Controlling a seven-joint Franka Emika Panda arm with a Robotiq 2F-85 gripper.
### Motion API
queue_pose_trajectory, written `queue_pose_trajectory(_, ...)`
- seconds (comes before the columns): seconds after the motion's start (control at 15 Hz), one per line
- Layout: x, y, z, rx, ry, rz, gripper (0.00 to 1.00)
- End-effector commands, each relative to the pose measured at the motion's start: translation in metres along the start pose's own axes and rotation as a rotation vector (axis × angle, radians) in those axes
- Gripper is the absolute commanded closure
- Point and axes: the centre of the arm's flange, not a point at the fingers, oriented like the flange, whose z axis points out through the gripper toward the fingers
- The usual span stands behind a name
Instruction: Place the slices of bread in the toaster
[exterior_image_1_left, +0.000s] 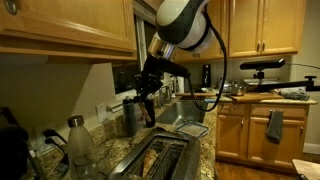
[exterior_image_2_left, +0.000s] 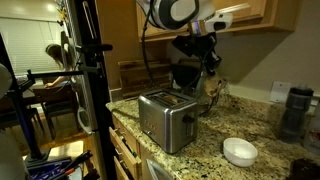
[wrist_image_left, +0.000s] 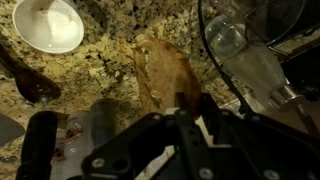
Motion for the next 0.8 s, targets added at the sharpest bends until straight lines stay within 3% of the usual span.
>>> queue_pose_trajectory(0.0,-0.017,-0.008,-0.02,-0.02,0.005,0.024,0.9)
queue_pose_trajectory(0.47,-0.015,-0.021,-0.031,-0.007,-0.009,0.025,0.9)
queue_pose_trajectory(0.73,-0.016,-0.026,-0.035,-0.002,-0.079,0.015,0.9)
